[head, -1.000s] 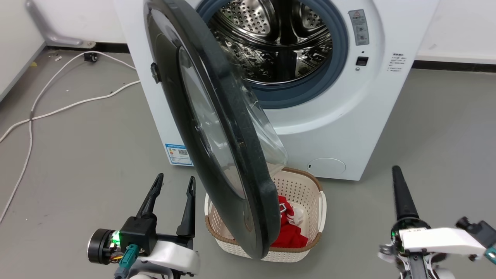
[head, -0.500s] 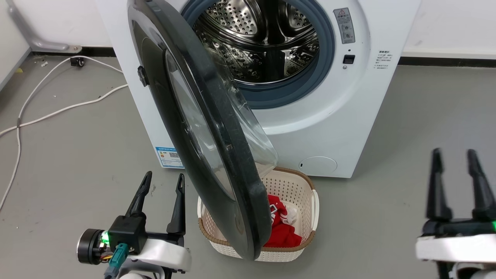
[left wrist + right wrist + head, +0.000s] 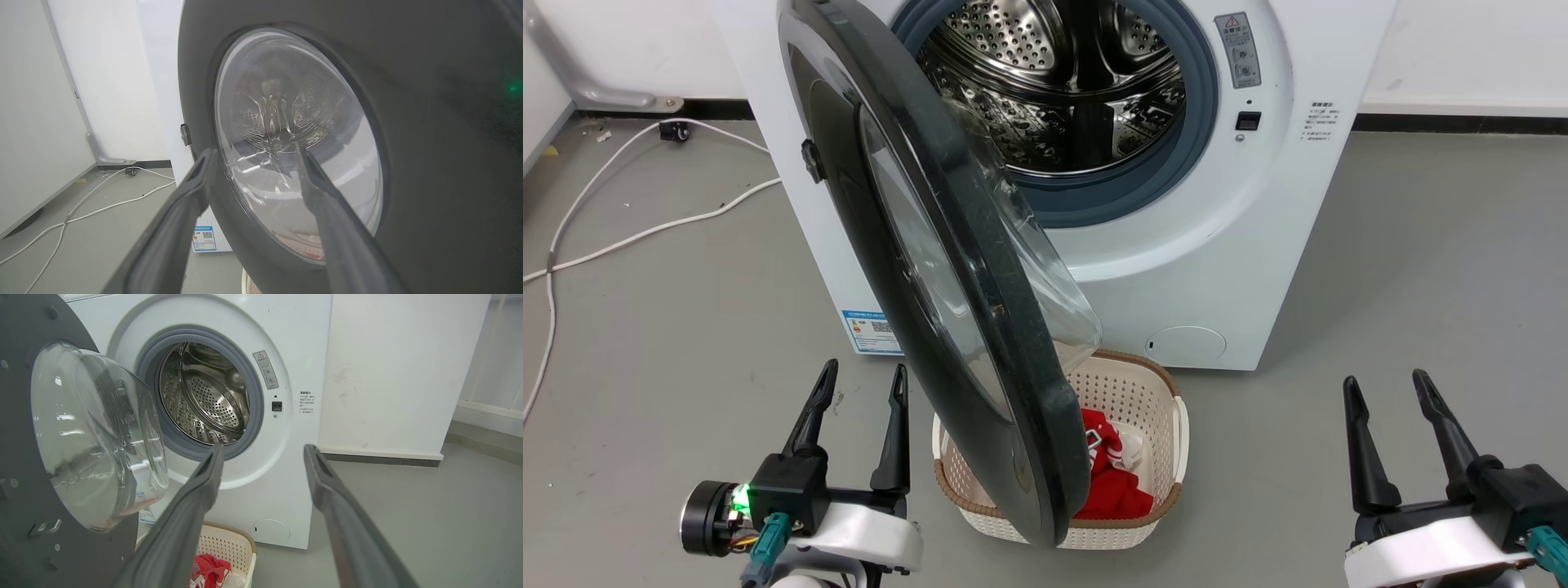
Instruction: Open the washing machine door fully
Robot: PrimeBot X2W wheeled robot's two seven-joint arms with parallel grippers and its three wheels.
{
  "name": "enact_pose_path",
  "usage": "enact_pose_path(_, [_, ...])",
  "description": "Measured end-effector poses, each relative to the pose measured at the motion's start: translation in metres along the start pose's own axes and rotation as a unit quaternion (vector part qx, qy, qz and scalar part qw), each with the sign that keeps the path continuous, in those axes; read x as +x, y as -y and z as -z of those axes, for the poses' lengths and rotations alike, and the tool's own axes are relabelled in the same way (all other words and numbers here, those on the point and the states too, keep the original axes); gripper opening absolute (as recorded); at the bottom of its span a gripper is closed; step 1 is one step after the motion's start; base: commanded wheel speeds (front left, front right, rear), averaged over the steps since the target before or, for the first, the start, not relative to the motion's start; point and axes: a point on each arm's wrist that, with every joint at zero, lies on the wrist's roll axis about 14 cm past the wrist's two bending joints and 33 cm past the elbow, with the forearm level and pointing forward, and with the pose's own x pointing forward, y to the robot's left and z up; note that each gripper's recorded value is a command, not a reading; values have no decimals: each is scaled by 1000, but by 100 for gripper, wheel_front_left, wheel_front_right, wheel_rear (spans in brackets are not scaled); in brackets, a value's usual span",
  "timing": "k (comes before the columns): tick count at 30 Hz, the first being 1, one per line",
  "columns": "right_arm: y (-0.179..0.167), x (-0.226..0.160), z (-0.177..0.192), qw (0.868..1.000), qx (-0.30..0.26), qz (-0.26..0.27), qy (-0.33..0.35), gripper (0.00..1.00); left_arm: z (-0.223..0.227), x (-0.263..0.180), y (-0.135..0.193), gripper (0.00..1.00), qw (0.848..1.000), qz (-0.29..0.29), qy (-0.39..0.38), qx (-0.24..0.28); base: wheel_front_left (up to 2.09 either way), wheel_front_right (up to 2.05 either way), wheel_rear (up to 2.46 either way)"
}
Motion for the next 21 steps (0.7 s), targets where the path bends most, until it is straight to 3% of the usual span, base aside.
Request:
enact_pose_path(17, [-1, 5, 14, 1000, 2, -2, -18, 100, 1, 1, 3, 100, 1000, 5, -2, -1, 0, 0, 0])
enact_pose_path(18, [-1, 5, 14, 1000, 2, -2, -19, 100, 1, 1, 3, 55, 1000, 7, -1, -2, 0, 0, 0])
enact_pose_path(19, [-1, 4, 15, 1000, 2, -1, -20, 100, 0, 1, 4, 0, 1000, 8, 0, -2, 0, 0, 0])
enact_pose_path(21, [0, 4, 16, 1000, 2, -1, -21, 100, 0, 2, 4, 0, 1000, 8, 1, -2, 0, 0, 0])
